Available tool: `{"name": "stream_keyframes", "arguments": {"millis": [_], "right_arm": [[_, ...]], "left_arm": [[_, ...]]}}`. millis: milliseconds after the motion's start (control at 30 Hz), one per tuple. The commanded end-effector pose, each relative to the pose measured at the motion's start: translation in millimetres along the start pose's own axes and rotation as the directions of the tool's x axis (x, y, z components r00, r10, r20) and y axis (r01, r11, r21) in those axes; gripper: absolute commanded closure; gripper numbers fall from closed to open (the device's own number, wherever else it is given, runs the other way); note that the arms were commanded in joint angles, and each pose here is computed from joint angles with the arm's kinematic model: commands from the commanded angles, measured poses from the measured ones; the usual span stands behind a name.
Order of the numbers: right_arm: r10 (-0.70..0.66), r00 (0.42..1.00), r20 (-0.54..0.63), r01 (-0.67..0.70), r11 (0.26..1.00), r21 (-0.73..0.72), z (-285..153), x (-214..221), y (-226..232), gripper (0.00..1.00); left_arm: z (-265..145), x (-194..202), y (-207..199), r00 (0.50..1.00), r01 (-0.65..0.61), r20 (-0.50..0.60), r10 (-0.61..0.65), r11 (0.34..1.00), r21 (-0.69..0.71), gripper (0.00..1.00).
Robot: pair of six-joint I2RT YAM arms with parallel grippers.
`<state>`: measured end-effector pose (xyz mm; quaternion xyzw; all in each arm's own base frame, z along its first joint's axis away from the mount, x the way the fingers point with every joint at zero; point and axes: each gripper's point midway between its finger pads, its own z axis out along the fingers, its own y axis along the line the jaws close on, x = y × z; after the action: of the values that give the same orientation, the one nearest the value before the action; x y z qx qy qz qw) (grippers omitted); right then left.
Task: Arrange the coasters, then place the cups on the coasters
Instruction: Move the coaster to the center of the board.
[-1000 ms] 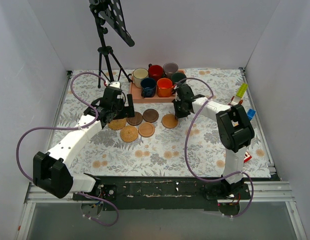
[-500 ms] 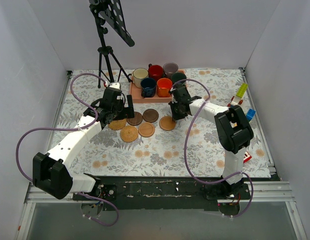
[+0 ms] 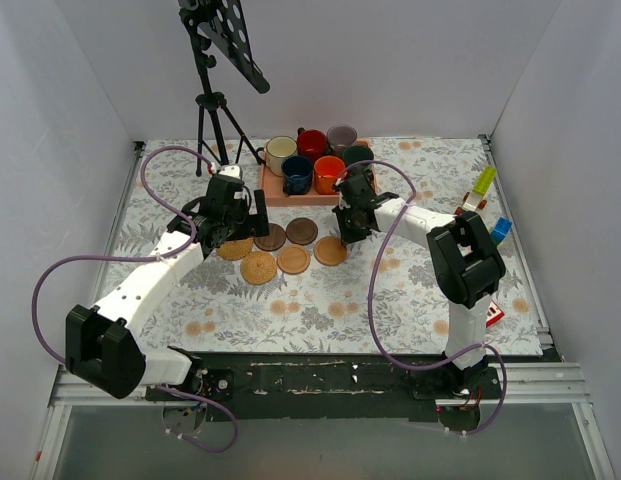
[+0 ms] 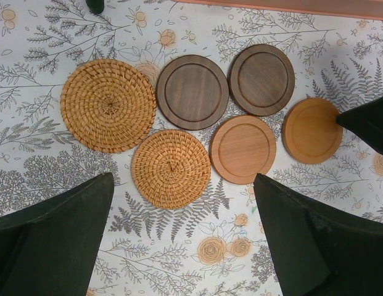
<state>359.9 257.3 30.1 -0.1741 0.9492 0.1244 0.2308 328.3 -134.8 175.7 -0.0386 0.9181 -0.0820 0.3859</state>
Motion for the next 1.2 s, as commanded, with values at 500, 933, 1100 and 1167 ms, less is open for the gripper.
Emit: {"name": "stream_keyframes", "arguments": {"millis": [500, 933, 1100, 1167], "right_arm": [[0.077, 0.988, -0.132, -0.081, 0.996, -0.022, 8.5, 22.9, 20.5, 0.87], [0.112, 0.986, -0.122, -0.115, 0.993, -0.013, 9.7, 16.3, 24.7, 0.87], [0.114, 0.986, -0.121, -0.115, 0.993, -0.002, 11.1, 14.1, 24.2, 0.87], [0.114, 0.986, -0.120, -0.115, 0.993, 0.001, 11.1, 12.7, 24.0, 0.87]], "left_arm": [[-11.1, -8.8, -4.8, 0.999, 0.006, 0.042, -0.007, 1.000, 0.031, 0.02], [-10.9, -7.9, -4.4, 0.999, 0.005, 0.039, -0.006, 1.000, 0.029, 0.02], [-10.9, -7.8, -3.7, 0.999, 0.005, 0.039, -0.006, 1.000, 0.026, 0.02], [-10.9, -7.8, -3.7, 0.999, 0.005, 0.039, -0.006, 1.000, 0.026, 0.02]]}}
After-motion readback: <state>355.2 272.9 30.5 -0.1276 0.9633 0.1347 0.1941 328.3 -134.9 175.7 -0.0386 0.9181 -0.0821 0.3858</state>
